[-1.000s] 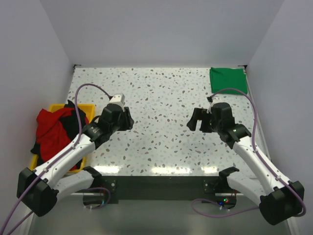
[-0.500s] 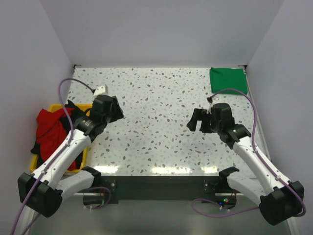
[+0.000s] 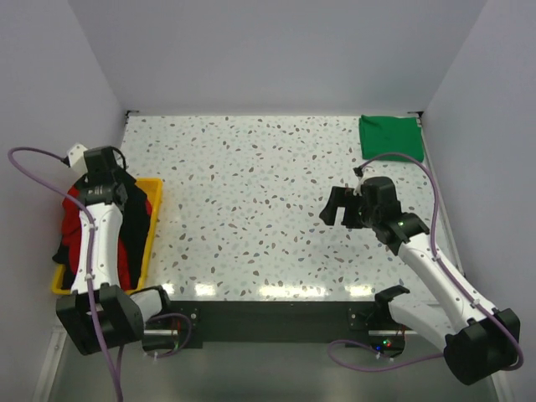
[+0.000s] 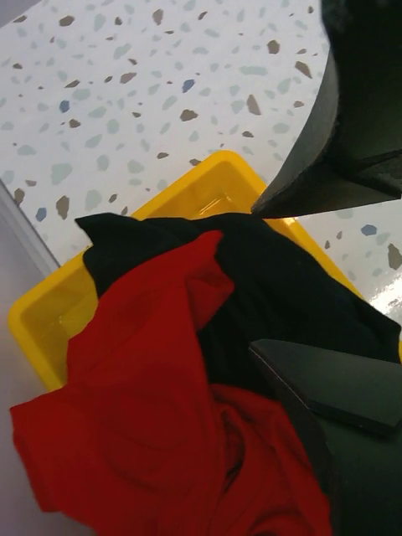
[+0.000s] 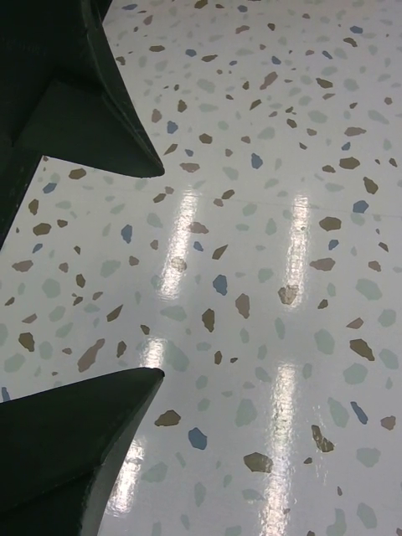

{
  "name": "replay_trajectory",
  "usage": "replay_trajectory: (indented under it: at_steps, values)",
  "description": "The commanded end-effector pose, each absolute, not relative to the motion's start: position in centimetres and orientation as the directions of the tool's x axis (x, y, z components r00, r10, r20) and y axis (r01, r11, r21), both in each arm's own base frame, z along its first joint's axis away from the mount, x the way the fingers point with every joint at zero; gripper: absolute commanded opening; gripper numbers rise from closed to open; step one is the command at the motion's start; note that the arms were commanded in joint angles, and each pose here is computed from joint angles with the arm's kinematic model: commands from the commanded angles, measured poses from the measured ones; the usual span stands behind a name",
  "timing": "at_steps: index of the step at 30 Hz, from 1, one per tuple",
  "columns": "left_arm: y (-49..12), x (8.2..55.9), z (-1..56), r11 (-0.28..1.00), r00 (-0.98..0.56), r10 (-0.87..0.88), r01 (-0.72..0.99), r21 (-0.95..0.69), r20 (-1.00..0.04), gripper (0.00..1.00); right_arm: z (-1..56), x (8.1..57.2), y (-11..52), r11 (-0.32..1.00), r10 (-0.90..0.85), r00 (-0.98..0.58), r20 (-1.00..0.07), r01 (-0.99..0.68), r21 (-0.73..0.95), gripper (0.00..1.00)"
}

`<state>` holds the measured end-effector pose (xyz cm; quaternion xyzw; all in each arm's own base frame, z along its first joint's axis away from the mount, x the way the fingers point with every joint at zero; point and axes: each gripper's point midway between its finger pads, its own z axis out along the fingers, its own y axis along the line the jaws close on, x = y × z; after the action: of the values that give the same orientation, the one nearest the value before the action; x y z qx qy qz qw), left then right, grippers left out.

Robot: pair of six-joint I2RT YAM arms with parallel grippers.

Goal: Fold and stack the t-shirts
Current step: Grab the tshirt from the pile

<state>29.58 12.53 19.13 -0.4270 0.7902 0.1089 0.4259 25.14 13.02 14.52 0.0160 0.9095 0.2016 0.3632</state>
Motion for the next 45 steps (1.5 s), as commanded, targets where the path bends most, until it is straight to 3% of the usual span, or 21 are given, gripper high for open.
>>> replay_trajectory:
  at_steps: [1, 12, 23, 26, 29, 33, 35, 42, 45]
  values:
    - [16.3, 30.3, 22.6, 0.52, -0.151, -0.542, -0.833, -0.189, -0.826, 0.65, 14.7, 25.2, 13.6, 0.904, 0.181, -0.734, -0.655, -0.139, 0.405, 0.99]
    - [23.7, 25.9, 21.2, 0.261, 0.012, -0.583, -0.944, -0.201, -0.812, 0.66, 14.4, 24.8, 14.5, 0.886, 0.166, -0.755, -0.635, -0.169, 0.433, 0.99]
    - [23.7, 27.0, 16.0, 0.243, 0.029, -0.668, -0.936, -0.255, -0.744, 0.63, 14.0, 24.6, 14.7, 0.879, 0.164, -0.76, -0.628, -0.177, 0.443, 0.99]
    - [23.3, 27.4, 15.0, 0.251, 0.022, -0.693, -0.93, -0.269, -0.721, 0.57, 14.0, 24.6, 14.8, 0.878, 0.163, -0.761, -0.628, -0.178, 0.445, 0.99]
    - [23.0, 27.4, 15.1, 0.266, 0.02, -0.696, -0.921, -0.284, -0.718, 0.39, 14.0, 24.6, 14.7, 0.878, 0.164, -0.761, -0.628, -0.178, 0.444, 0.99]
    - [22.9, 27.5, 18.4, 0.309, 0.033, -0.66, -0.899, -0.311, -0.751, 0.08, 13.9, 24.6, 14.7, 0.88, 0.162, -0.762, -0.626, -0.175, 0.441, 0.99]
    - [22.6, 27.3, 21.2, 0.339, 0.056, -0.631, -0.877, -0.34, -0.773, 0.0, 13.9, 24.6, 14.7, 0.881, 0.16, -0.763, -0.626, -0.176, 0.44, 0.99]
    - [20.2, 27.0, 34.7, 0.512, 0.203, -0.497, -0.716, -0.474, -0.844, 0.0, 13.8, 24.7, 14.7, 0.881, 0.161, -0.765, -0.623, -0.173, 0.44, 0.99]
    - [16.8, 28.0, 41.1, 0.668, 0.224, -0.477, -0.535, -0.517, -0.85, 0.0, 13.8, 24.7, 14.7, 0.881, 0.162, -0.765, -0.623, -0.172, 0.44, 0.99]
